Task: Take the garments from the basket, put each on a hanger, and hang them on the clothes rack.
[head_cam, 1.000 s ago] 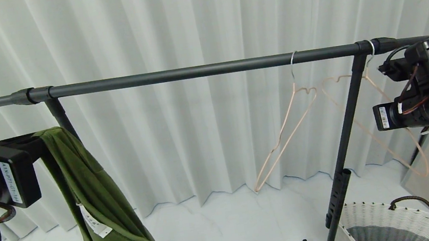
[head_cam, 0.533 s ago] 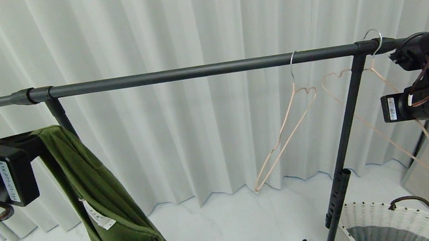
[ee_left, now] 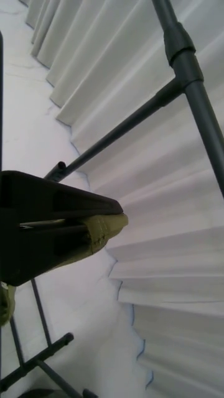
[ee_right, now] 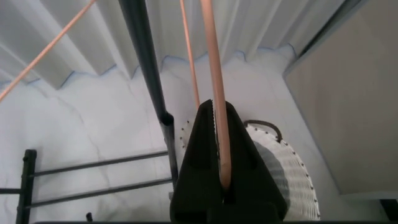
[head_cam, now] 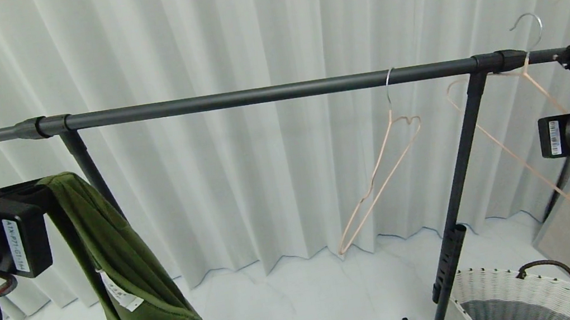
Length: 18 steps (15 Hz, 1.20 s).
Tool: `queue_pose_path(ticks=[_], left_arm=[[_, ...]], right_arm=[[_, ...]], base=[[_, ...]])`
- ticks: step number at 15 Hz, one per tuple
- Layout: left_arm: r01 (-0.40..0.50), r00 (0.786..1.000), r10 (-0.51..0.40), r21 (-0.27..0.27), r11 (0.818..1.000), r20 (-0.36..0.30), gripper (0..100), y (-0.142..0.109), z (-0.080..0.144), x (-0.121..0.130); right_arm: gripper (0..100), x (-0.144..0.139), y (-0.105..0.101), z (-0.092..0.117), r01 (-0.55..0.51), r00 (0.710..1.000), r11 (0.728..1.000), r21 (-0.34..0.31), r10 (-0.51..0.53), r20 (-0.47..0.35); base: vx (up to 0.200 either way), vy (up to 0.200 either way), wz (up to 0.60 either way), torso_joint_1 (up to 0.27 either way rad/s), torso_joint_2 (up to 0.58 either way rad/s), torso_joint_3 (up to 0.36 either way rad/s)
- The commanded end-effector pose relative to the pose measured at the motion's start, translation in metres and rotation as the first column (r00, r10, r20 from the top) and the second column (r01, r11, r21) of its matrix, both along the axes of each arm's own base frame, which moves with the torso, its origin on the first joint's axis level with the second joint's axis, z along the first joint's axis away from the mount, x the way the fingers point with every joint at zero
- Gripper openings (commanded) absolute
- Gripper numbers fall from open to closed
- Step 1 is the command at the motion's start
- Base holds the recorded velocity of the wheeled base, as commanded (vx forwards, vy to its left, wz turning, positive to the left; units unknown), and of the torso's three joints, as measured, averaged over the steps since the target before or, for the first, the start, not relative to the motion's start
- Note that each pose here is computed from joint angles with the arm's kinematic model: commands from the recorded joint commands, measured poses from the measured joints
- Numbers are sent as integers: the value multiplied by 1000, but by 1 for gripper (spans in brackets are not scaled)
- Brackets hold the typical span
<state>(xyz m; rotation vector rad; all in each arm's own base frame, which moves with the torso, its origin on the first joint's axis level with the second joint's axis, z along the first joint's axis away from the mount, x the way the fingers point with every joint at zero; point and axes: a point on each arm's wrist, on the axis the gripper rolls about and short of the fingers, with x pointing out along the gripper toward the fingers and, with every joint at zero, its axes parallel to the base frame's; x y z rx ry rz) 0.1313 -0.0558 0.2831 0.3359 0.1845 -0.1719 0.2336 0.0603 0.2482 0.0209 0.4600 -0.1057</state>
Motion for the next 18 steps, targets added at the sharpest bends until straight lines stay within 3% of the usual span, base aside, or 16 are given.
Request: queue_pose_path(ticks=[1, 5, 9, 12, 14, 16, 18], left_arm=[[-1, 1000, 1, 5, 1000, -11, 0, -1, -3, 2], [-1, 1000, 1, 10, 1000, -21, 0, -1, -6, 1], [-1, 999, 1, 18, 1000, -35, 0, 1, -13, -2], [-1, 999, 1, 17, 1000, -33, 0, 1, -13, -2], [6, 999, -5, 18, 1000, -33, 0, 1, -13, -3], [13, 999, -11, 47, 999, -34, 0, 0, -13, -2], [-2, 999, 4, 59, 998, -35, 0, -1, -13, 1]], right_arm=[[0, -31, -7, 4, -8, 999, 1000, 5, 8, 36], [0, -72, -19, -8, -25, 999, 999, -24, 26, 38], [0, -116, -32, -37, -79, 997, 990, -118, 80, 4], [0, -126, -36, -43, -86, 996, 987, -134, 88, 4], [0, -126, -33, -40, -104, 994, 986, -130, 107, 18], [0, -128, -23, -33, -190, 980, 974, -120, 196, 40], [0, -132, -8, -27, -322, 942, 940, -110, 330, 59]], base=[[-200, 0, 0, 12, -7, -2], [-200, 0, 0, -1, 8, 8], [-200, 0, 0, 1, 1, 5], [-200, 0, 0, 1, 4, 4], [0, 0, 0, 0, 0, 0], [0, 0, 0, 0, 0, 0], [0, 0, 0, 0, 0, 0]])
